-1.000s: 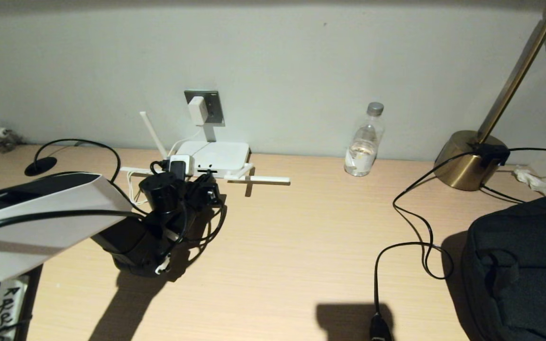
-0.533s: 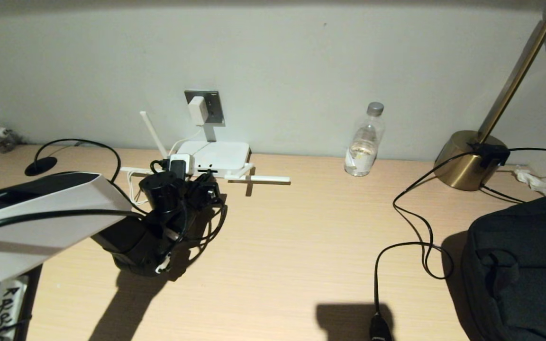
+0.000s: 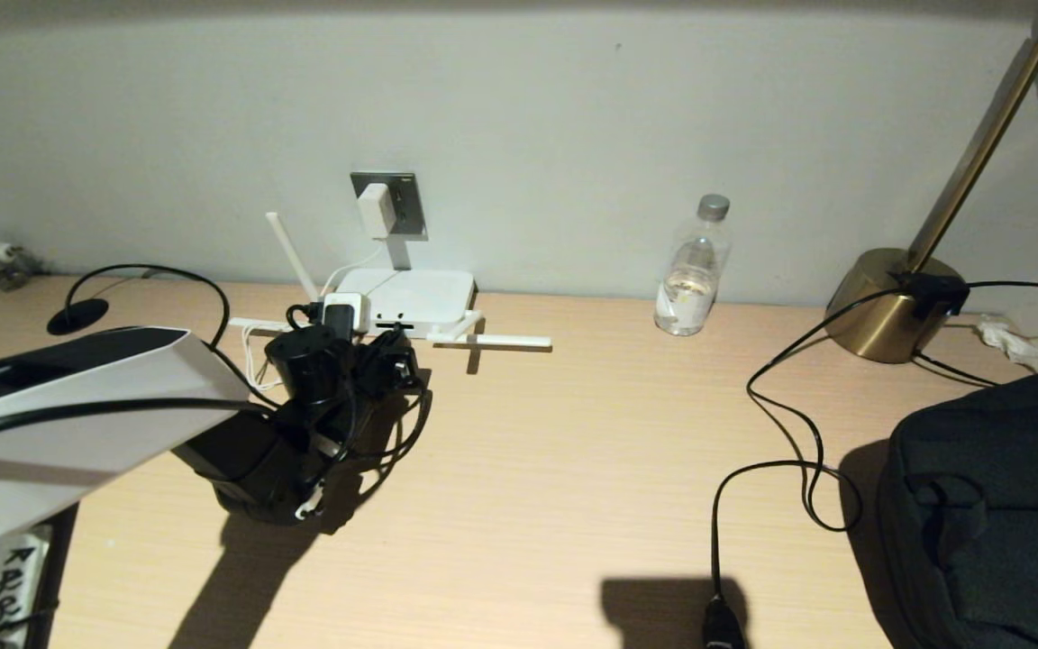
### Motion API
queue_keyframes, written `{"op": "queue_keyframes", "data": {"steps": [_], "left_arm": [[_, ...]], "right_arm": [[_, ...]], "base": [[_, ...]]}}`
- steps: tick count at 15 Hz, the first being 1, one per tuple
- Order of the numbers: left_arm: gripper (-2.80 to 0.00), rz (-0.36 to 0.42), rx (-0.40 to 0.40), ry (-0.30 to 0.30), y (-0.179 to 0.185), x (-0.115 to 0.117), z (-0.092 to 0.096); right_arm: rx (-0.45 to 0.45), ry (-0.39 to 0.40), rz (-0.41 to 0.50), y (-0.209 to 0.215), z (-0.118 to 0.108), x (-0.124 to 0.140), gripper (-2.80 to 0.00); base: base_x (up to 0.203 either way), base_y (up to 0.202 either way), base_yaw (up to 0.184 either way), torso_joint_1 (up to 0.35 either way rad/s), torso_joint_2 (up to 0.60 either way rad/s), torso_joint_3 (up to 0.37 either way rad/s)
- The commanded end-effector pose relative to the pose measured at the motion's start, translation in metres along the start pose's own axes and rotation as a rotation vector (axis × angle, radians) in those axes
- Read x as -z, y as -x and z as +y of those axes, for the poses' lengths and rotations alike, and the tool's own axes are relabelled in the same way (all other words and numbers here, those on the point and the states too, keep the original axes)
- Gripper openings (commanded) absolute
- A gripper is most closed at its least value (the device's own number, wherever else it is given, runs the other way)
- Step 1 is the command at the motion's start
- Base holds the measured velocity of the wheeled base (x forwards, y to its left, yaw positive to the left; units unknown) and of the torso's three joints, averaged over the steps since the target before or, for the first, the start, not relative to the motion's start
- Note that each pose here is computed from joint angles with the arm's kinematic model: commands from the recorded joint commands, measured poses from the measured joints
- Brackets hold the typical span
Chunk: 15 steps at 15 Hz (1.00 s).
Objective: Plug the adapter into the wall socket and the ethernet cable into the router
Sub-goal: Plug cable into router interface
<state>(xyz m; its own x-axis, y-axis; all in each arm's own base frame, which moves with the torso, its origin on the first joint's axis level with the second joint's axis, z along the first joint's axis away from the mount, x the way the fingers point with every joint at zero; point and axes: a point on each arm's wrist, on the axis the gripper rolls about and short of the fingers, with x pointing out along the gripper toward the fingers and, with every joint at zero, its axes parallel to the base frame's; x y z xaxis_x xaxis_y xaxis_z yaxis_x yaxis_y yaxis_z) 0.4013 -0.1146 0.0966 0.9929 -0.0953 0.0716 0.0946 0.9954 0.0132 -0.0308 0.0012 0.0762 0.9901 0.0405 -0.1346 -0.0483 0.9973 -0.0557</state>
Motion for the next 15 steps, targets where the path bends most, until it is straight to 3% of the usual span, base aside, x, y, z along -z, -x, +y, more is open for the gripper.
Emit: {"op": "queue_keyframes", "data": {"steps": [1, 15], "left_arm": [[-2.8, 0.005, -0.004, -0.001, 0.0003, 0.0001, 0.0002], [-2.8, -0.007, -0.009, 0.001, -0.0029, -0.0062, -0.0002]], "right_arm": [[-0.001, 0.0, 0.003, -0.0001, 0.0, 0.0001, -2.8], [-0.001, 0.0, 0.002, 0.0, 0.0, -0.0001, -2.8]], "base": [[0.0, 0.0, 0.0, 0.0, 0.0, 0.0], [0.0, 0.0, 0.0, 0.0, 0.0, 0.0]]}}
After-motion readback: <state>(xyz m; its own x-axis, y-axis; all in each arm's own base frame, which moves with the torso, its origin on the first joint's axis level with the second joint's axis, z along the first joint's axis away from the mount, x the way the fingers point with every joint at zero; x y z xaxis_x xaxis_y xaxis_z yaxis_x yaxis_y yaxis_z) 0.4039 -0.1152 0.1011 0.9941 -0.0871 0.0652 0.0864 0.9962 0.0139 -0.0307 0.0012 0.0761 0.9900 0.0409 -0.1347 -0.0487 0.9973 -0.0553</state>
